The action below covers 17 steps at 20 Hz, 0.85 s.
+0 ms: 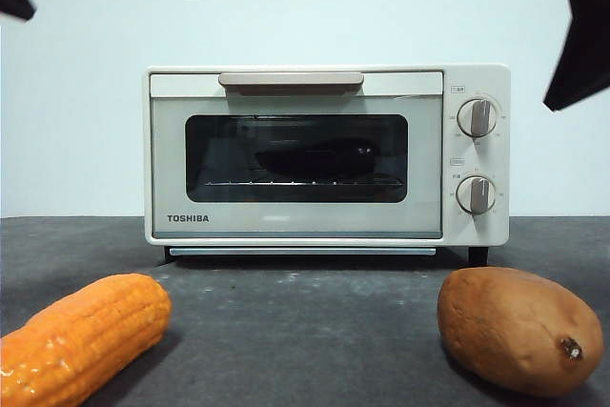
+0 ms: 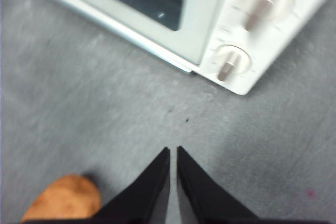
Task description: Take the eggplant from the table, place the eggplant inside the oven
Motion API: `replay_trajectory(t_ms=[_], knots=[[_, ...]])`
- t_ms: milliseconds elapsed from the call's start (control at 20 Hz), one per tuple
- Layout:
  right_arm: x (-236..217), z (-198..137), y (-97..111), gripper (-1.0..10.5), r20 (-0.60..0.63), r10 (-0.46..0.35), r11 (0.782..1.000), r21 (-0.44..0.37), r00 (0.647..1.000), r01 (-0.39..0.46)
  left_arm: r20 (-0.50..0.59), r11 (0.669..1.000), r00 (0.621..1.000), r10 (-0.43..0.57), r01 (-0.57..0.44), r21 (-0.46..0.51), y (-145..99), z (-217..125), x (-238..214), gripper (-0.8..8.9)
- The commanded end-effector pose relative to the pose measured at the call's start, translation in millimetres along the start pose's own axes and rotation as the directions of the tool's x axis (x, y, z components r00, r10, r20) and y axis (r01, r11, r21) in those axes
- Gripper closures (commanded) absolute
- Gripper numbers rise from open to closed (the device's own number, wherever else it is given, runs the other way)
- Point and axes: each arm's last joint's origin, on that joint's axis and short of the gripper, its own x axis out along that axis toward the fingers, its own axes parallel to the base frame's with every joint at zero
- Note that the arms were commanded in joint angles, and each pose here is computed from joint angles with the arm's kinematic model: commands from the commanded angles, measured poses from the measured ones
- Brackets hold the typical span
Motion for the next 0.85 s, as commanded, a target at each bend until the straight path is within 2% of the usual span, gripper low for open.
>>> replay_trajectory(t_ms=[50, 200, 300, 350, 850], knots=[[-2.8, -8.8, -6.2, 9.4, 0.114, 0.006, 0.996, 0.092, 0.993, -0.017, 0.043, 0.998, 0.999, 0.023, -0.02, -0.061, 2.4, -20.9, -5.9, 8.09], [-11.7, -23.9, -11.3, 9.4, 0.271, 0.025, 0.993, 0.103, 0.962, -0.055, 0.091, 0.992, 0.996, 0.02, -0.009, -0.124, 5.2, -45.6, -12.4, 8.09], [-16.4, -31.3, -12.0, 9.4, 0.317, 0.01, 0.993, 0.105, 0.949, -0.046, 0.083, 0.989, 0.996, 0.021, -0.009, -0.149, 6.0, -53.6, -15.6, 8.09], [-18.2, -33.5, -11.9, 9.4, 0.315, 0.009, 0.993, 0.106, 0.949, -0.045, 0.076, 0.985, 0.997, 0.022, -0.008, -0.172, 6.1, -54.7, -16.7, 8.09], [-25.2, -32.8, -11.7, 9.4, 0.355, 0.007, 0.994, 0.101, 0.935, -0.046, 0.079, 0.985, 0.997, 0.021, -0.008, -0.172, 6.0, -54.3, -16.5, 8.09]])
